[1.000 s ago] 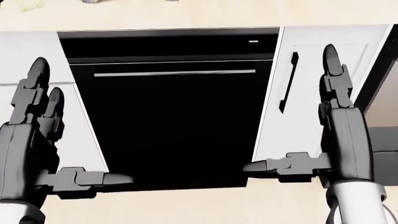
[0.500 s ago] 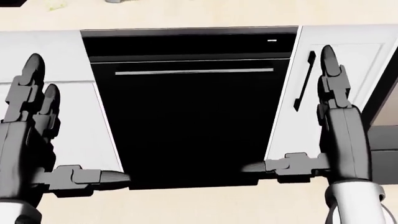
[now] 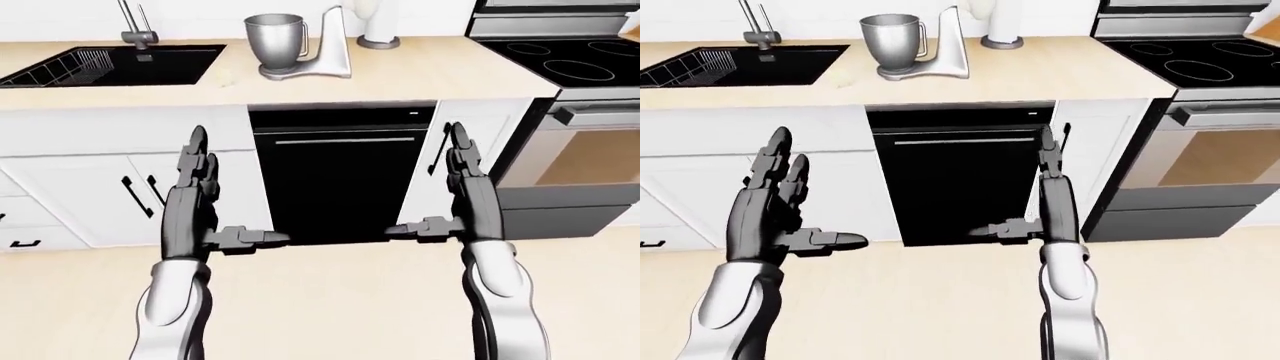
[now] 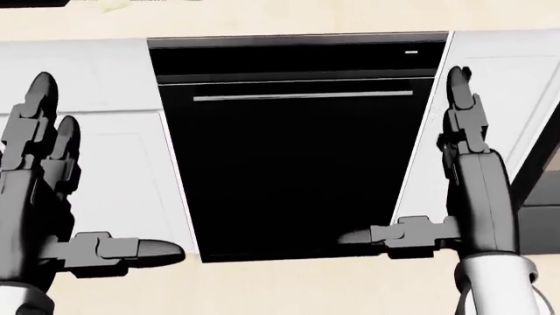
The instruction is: Place the cheese in the stand mixer bowl.
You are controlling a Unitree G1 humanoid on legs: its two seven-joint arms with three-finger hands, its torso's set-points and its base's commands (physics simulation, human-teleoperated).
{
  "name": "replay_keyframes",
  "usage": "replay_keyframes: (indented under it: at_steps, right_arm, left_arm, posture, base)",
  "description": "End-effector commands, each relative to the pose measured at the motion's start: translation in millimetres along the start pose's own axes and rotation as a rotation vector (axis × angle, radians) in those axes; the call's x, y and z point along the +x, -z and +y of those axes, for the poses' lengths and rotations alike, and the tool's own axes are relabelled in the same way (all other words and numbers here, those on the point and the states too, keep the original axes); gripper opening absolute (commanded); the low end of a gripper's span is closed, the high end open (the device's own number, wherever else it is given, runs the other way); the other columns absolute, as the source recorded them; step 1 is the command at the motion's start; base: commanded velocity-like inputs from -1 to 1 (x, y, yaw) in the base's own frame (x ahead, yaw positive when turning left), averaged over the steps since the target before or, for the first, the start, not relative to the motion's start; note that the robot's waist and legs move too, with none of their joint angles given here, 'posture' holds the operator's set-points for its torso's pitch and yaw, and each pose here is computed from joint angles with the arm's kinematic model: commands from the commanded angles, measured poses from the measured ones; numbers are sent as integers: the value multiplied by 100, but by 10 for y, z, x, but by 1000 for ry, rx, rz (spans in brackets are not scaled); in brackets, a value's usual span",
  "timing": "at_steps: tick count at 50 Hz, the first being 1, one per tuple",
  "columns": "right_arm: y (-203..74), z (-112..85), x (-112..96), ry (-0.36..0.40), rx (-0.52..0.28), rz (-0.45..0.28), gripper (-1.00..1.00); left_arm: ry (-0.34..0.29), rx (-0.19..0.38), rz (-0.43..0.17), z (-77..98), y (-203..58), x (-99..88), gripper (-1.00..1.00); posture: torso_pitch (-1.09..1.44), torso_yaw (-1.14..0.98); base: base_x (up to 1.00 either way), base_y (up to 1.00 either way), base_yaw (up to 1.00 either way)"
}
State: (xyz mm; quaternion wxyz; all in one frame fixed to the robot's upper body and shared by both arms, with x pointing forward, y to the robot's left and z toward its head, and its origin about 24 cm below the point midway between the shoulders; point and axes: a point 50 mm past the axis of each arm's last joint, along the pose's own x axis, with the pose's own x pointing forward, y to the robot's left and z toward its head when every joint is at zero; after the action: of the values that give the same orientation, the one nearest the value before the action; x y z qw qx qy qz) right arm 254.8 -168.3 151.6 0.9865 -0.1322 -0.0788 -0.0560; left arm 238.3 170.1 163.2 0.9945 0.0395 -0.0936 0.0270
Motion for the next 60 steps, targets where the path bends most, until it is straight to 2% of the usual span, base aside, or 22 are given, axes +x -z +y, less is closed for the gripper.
replay_keyframes:
  at_steps: [1,43,50,60]
  right_arm:
    - [-143,-43,0,23,-6,-82,100]
    - [-156,-39,-5,25,-13,-81,100]
    - [-154,-8,-10,4,-18,-89,100]
    - [-163,-24,-13,13,-17,-84,100]
  left_arm:
    - [10,-4,-83,-13,-147,-4,100]
    - [2,-9,-92,12,-182,-14,100]
    - [2,-9,-91,11,-174,-13,100]
    - [3,-6,-90,10,-168,-10,100]
  posture:
    - [0,0]
    - [0,0]
    - [0,0]
    - [0,0]
  base:
    - [0,21,0]
    - [0,21,0]
    - [0,0,0]
    - [3,0,0]
